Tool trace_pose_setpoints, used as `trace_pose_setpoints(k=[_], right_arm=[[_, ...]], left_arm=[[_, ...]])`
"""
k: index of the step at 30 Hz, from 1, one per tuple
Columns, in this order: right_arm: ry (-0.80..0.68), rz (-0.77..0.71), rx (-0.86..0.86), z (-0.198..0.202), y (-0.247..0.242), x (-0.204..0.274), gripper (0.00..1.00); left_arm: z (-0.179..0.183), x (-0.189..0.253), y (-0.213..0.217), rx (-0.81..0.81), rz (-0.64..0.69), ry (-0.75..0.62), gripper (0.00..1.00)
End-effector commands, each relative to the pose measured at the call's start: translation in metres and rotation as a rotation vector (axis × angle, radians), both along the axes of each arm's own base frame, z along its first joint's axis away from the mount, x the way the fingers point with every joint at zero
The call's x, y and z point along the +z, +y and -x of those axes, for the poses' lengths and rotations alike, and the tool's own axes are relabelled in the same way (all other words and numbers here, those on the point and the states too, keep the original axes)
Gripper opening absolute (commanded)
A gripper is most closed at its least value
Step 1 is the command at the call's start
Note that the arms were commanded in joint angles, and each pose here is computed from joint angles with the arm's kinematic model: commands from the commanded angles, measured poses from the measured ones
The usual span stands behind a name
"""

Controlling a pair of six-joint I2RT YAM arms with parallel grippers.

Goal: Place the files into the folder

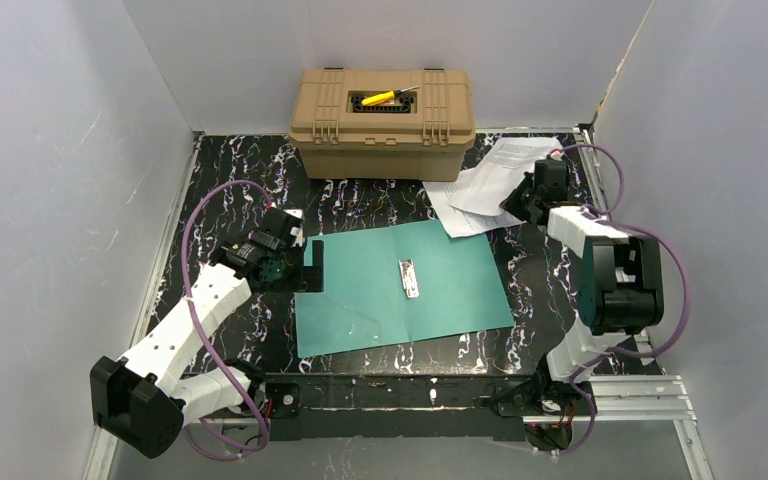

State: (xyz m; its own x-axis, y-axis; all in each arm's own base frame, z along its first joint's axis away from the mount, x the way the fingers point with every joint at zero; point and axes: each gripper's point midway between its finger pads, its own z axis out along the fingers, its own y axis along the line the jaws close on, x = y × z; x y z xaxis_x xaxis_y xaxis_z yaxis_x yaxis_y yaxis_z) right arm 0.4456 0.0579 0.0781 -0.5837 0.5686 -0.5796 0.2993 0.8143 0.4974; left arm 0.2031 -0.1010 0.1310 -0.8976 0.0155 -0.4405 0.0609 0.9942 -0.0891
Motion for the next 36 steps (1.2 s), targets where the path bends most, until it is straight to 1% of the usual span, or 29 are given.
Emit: trace_pose_setpoints(k=[1, 5, 8, 14, 18, 22, 25, 29, 33, 36], right_arm=[[-0.060, 0.065, 0.000, 0.013, -0.009, 0.038, 0.01], [-0.072, 0.073, 0.018, 0.036, -0.009, 0.054, 0.01], [-0.097, 0.078, 0.032, 0.052, -0.009, 0.071, 0.01], [-0.170, 0.032, 0.143, 0.090, 0.009, 0.111, 0.01], [-0.227, -0.017, 0.233, 0.118, 0.024, 0.137, 0.01], [-0.306, -0.135, 0.339, 0.145, 0.049, 0.162, 0.01], [-0.363, -0.228, 0.447, 0.168, 0.070, 0.182, 0.01], [-0.435, -0.281, 0.543, 0.194, 0.084, 0.210, 0.01], [-0.526, -0.323, 0.627, 0.220, 0.094, 0.237, 0.01], [-0.557, -0.366, 0.692, 0.234, 0.102, 0.250, 0.01]], left_arm=[[0.004, 0.000, 0.005, 0.013, -0.015, -0.005, 0.94], [0.004, 0.003, 0.006, 0.019, -0.008, -0.018, 0.95], [0.005, 0.005, 0.005, 0.018, 0.005, -0.026, 0.97], [0.005, 0.009, -0.001, 0.006, 0.046, -0.046, 0.98], [0.006, 0.013, -0.011, -0.022, 0.103, -0.056, 0.98], [0.003, 0.022, -0.020, -0.031, 0.158, -0.090, 0.98], [0.005, 0.031, -0.035, -0.060, 0.248, -0.103, 0.98], [0.006, 0.048, -0.053, -0.079, 0.370, -0.126, 0.98], [0.004, 0.077, -0.074, -0.103, 0.506, -0.169, 0.98], [0.003, 0.105, -0.089, -0.132, 0.616, -0.209, 0.98]])
